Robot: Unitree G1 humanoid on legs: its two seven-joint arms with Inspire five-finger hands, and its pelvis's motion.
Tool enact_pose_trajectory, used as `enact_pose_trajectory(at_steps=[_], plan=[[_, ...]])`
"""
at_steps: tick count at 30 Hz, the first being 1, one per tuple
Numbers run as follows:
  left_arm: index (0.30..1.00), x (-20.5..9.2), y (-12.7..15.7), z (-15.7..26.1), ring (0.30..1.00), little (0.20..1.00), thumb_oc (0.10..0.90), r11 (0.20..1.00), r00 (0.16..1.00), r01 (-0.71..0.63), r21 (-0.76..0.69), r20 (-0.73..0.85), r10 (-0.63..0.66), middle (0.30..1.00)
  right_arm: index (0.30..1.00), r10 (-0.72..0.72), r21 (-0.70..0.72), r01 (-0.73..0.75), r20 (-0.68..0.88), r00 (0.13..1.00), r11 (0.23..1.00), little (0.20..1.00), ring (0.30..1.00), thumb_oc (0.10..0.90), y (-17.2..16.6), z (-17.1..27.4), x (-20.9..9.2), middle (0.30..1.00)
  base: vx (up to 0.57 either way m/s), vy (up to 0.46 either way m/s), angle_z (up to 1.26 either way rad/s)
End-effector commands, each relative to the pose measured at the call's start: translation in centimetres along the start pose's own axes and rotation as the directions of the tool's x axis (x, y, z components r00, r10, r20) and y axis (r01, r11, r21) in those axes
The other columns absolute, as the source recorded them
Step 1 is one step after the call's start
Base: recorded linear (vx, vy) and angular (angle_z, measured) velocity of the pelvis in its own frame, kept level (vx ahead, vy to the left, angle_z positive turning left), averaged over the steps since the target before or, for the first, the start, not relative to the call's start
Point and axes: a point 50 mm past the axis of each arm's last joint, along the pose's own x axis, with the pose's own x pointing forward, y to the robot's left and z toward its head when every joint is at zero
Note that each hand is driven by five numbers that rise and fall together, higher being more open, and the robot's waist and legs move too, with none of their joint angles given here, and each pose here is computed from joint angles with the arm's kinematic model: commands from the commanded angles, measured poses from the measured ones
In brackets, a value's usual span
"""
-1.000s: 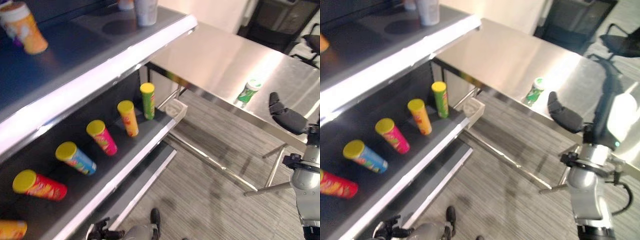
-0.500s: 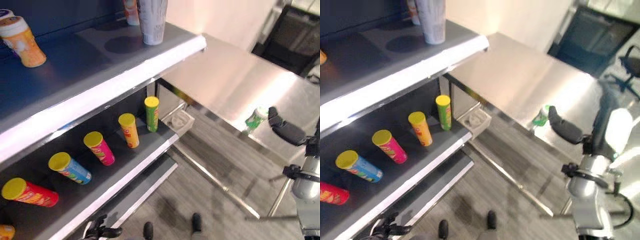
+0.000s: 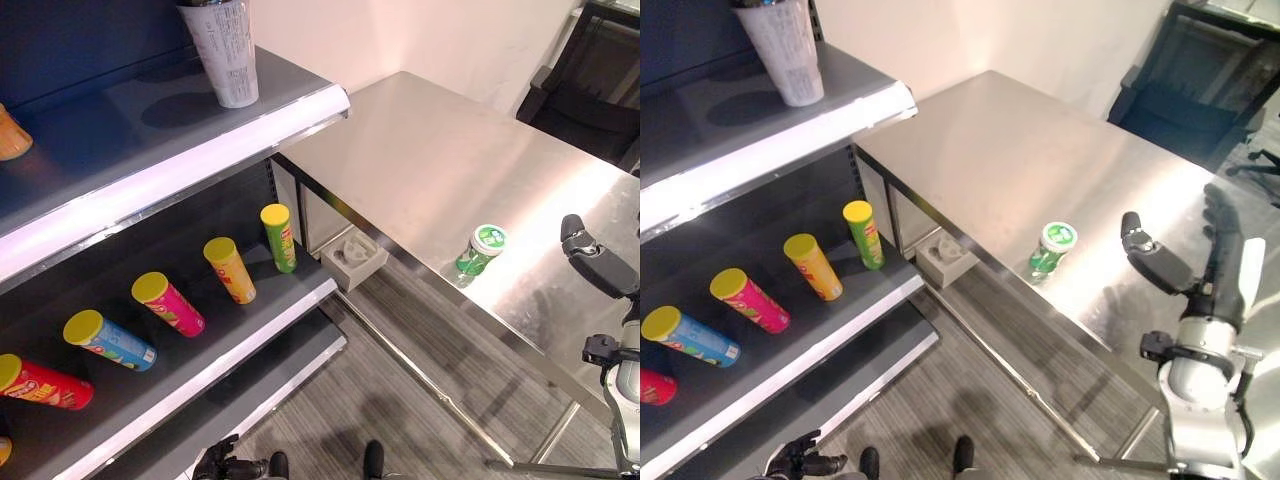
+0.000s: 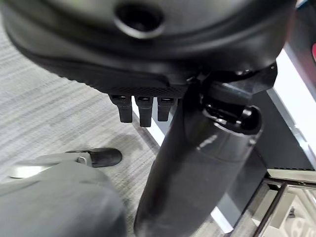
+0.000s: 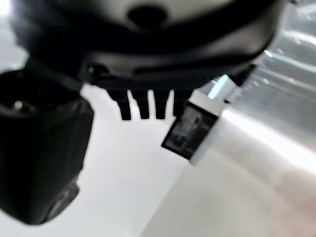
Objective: Put the goods on the table back onto the shelves and tidy them up.
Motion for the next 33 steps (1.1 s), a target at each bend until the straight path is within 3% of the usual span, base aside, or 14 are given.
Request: enact_pose_trajectory(at_steps=[1,5,14,23,27,33], plan=[[0.9,0.4,1.8,2.5,0.9,0.9,0.8,0.997,0.996,-0.016,0.081,0.085,0.009,0.9,0.9,-0.072,0.123,0.031,0.34,0.938,0.992,0.9,0.9,0.8,-2.1,6.6,1.4,0.9,0.03,0.066,0.02],[0.9,0.4,2.0,2.1,0.9,0.9,0.8,0.996,0.997,-0.015,0.09,0.075,0.008,0.9,0.9,-0.012,0.146,-0.042,0.353,0.935,0.988,0.9,0.9,0.8,-1.6,6.9,0.8,0.9,0.02,0.064,-0.02],[0.9,0.3,2.4,2.4,0.9,0.9,0.8,0.995,0.995,-0.018,0.099,0.099,0.008,0.9,0.9,0.166,-0.009,-0.174,0.349,0.922,0.985,0.9,0.9,0.8,-1.0,6.9,-0.1,0.9,0.01,0.056,-0.11],[0.9,0.4,2.4,2.5,0.9,0.9,0.8,0.994,0.995,-0.016,0.105,0.103,0.005,0.9,0.9,0.218,-0.082,-0.203,0.317,0.923,0.976,0.9,0.9,0.8,-1.6,6.4,-0.8,0.9,0.0,-0.001,-0.02],[0.9,0.4,2.1,2.2,0.9,0.9,0.8,0.992,0.995,0.0,0.129,0.096,-0.012,0.9,0.9,0.342,-0.186,-0.301,0.259,0.903,0.935,0.9,0.9,0.8,-1.1,5.6,-1.7,0.9,0.01,-0.014,-0.04],[0.9,0.4,2.0,2.9,0.9,0.9,0.8,0.991,0.992,0.006,0.136,0.123,-0.023,0.9,0.9,0.392,-0.258,-0.333,0.232,0.89,0.907,0.9,0.9,0.8,-0.4,5.1,-1.7,0.9,0.0,0.0,0.0]])
